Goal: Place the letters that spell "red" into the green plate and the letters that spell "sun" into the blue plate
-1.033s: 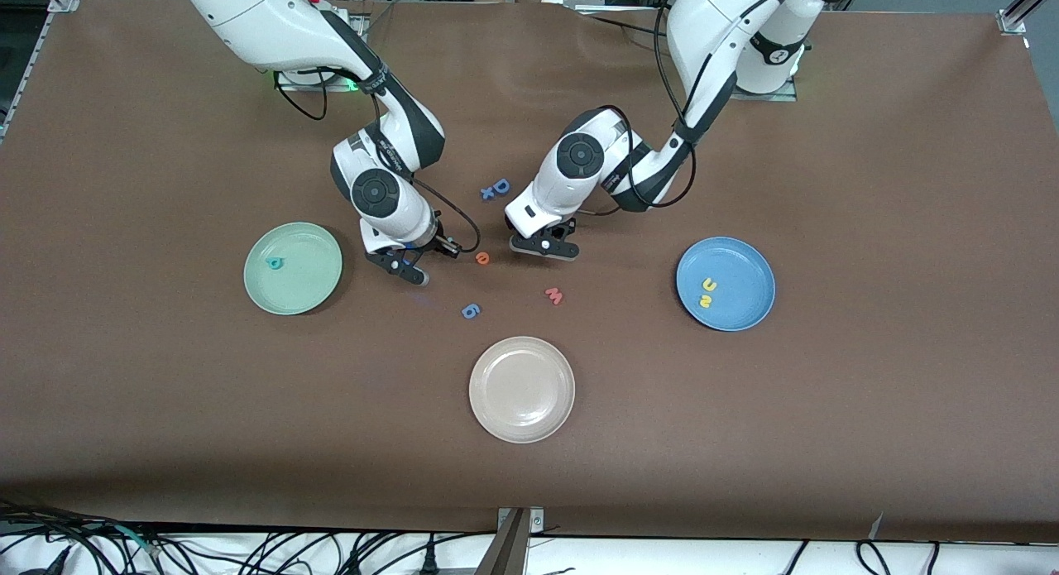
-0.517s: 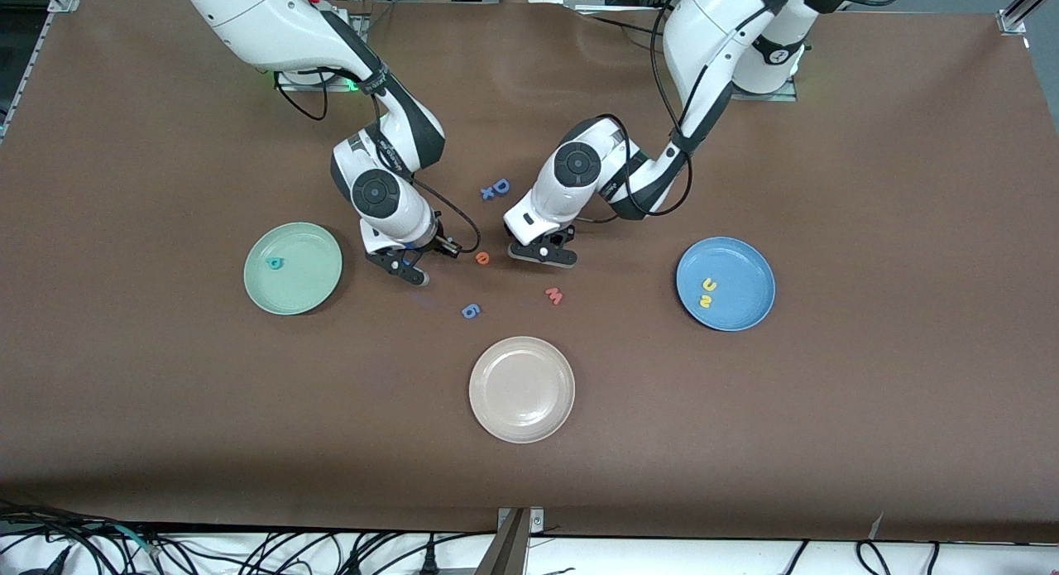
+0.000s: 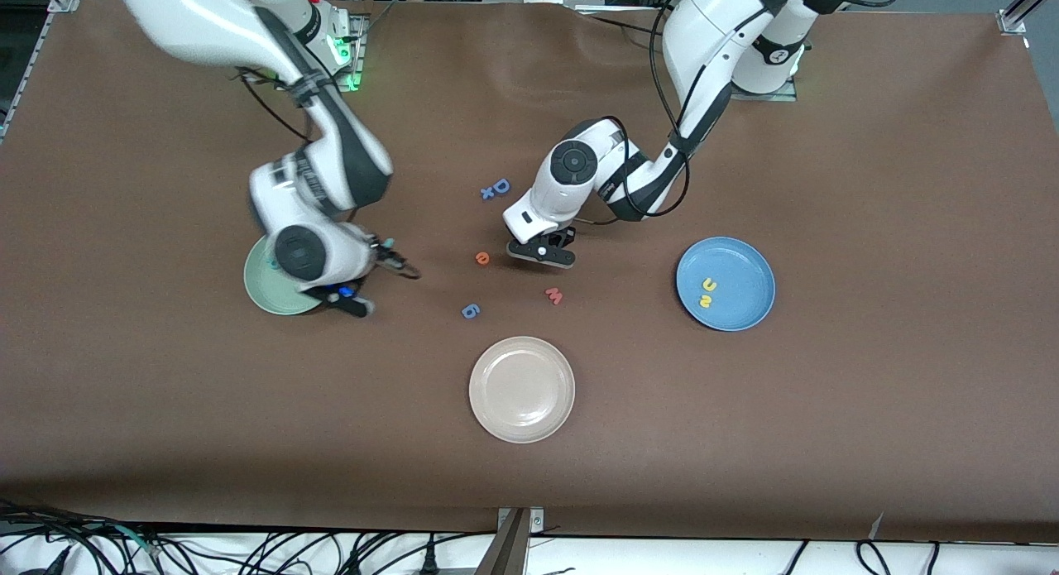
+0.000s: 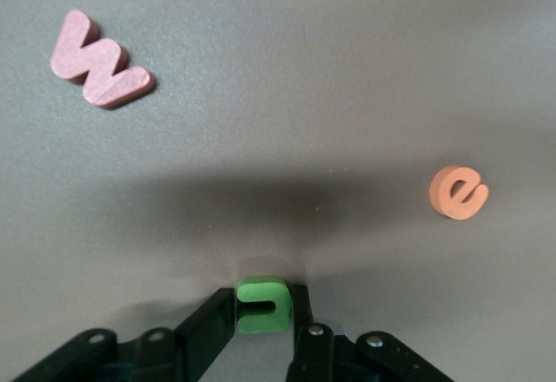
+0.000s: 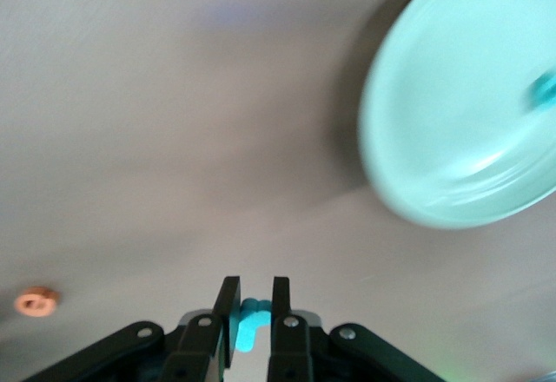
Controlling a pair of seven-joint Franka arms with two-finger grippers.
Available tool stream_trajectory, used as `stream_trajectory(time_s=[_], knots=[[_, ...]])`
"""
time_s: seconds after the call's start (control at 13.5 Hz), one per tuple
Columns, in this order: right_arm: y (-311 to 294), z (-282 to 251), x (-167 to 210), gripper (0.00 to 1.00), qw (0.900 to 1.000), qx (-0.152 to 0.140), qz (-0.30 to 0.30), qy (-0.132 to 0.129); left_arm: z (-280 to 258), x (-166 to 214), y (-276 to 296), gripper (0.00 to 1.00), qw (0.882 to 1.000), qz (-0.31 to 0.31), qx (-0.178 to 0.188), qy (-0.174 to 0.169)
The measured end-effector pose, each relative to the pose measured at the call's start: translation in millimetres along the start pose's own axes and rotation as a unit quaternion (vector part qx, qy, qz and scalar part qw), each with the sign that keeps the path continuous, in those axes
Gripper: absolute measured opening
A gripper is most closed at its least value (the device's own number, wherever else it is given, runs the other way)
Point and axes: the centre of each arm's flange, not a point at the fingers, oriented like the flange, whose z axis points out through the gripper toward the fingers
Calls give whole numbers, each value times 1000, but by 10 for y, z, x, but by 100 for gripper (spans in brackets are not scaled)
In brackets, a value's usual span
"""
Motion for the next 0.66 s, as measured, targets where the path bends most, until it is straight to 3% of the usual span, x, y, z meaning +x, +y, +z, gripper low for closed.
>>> stream_trajectory(time_s=[0.3,0.66], knots=[[1060,53,639,19,997,11,-78,-18,-5,-6,23,31,1000,2,0,1],[1256,731,775,19,993,17,-117,-20,-173,95,9,31,1000,-2,11,-7]])
